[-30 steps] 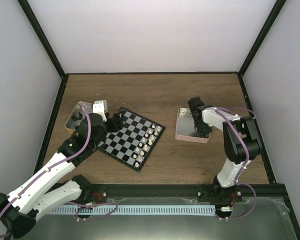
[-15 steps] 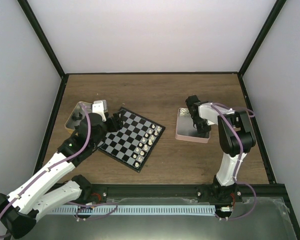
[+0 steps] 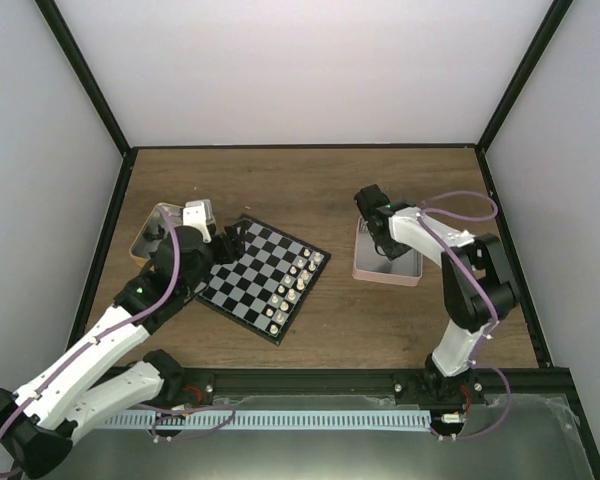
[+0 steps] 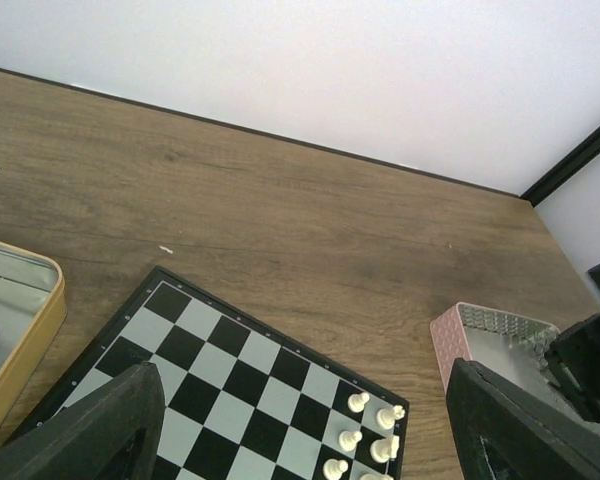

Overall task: Set up the chess pieces on the board
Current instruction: Pick up the chess piece from the storage box, then place the chess piece on the chessboard.

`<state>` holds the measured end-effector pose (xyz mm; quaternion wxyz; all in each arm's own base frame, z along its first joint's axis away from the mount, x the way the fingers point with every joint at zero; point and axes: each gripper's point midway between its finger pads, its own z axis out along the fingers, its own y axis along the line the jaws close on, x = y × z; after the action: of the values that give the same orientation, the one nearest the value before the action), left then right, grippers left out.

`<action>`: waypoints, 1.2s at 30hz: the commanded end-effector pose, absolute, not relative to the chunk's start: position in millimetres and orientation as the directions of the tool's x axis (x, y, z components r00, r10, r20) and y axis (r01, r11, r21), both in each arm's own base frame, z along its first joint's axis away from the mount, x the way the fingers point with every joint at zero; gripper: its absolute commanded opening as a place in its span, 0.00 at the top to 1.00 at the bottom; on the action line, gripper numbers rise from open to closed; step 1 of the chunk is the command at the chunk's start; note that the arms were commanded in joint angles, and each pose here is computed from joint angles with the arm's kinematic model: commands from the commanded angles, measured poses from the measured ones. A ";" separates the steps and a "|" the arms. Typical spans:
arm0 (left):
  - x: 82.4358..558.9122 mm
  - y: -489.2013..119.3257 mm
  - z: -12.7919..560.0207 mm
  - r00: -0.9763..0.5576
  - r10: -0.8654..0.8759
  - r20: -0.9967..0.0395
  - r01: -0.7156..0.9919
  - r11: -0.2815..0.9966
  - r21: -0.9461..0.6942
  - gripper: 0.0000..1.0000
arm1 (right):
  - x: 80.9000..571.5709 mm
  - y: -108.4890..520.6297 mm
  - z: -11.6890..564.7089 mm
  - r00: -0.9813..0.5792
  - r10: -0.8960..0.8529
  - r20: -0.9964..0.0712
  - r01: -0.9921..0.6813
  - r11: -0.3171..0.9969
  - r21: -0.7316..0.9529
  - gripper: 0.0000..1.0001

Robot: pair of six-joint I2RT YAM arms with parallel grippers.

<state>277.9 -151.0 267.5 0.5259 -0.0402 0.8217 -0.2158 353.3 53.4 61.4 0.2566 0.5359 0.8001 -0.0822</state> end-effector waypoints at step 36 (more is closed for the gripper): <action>268.1 -99.5 305.4 -0.250 -0.441 -0.862 0.022 0.887 -0.461 0.21 | 251.3 437.7 81.2 -0.946 -0.307 -0.107 -0.316 0.791 0.524 0.97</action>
<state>268.1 -107.2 301.9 0.5871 -0.1233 0.7746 -0.2001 262.1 432.7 74.3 0.0255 -0.1385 0.9509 0.2756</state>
